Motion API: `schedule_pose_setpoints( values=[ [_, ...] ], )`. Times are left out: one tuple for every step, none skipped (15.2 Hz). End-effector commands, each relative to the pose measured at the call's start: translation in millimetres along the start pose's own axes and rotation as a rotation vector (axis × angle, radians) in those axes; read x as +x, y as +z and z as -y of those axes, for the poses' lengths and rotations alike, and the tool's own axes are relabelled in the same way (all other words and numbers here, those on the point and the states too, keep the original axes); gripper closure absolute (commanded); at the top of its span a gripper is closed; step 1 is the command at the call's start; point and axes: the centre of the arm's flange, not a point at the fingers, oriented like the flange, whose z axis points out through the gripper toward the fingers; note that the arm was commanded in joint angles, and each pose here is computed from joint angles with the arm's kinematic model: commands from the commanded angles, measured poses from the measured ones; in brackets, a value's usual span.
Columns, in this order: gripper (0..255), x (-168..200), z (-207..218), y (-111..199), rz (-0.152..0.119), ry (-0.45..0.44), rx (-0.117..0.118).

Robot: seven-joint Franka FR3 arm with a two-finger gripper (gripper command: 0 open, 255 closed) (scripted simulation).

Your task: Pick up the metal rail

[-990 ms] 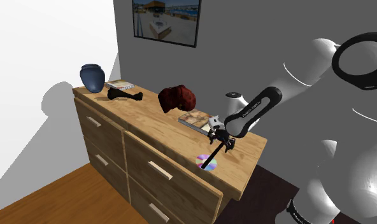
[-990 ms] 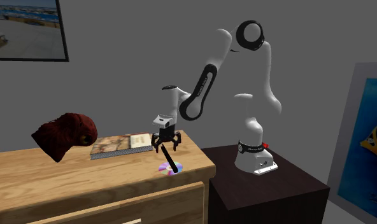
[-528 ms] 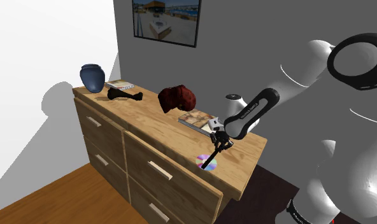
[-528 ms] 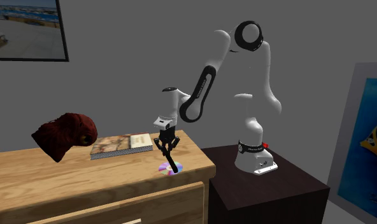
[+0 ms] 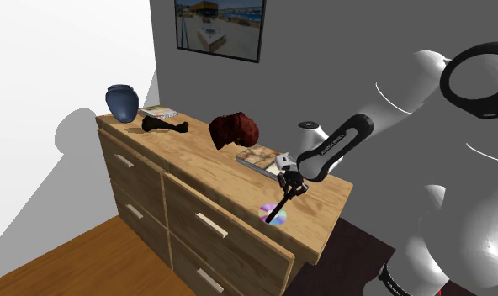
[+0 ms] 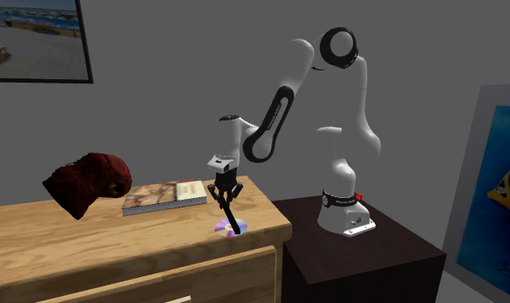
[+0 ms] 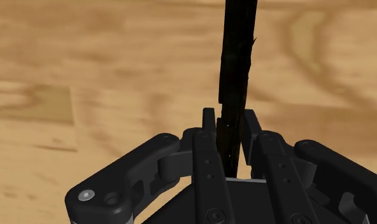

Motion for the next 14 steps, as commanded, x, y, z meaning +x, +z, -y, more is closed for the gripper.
schedule_pose_setpoints(
  values=[
    [255,-1,-1,-10,0.0,0.0,0.0],
    [255,-2,-2,-15,0.0,0.0,0.0],
    [255,-2,-2,-21,0.0,0.0,0.0],
    [255,-3,-2,-26,0.0,0.0,0.0],
    [255,-4,-3,-31,0.0,0.0,0.0],
    [255,-4,-3,-36,0.0,0.0,0.0],
    [255,-5,-3,-41,0.0,0.0,0.0],
    [255,-5,-3,-47,0.0,0.0,0.0],
    [255,-6,-4,-52,0.0,0.0,0.0],
    [255,-6,-4,-57,0.0,0.0,0.0],
    [255,-7,-4,-62,0.0,0.0,0.0],
    [255,-7,-5,-68,0.0,0.0,0.0],
    [255,-8,-5,-68,0.0,0.0,0.0],
    [255,-8,-5,-68,0.001,0.0,0.0]
  ],
)
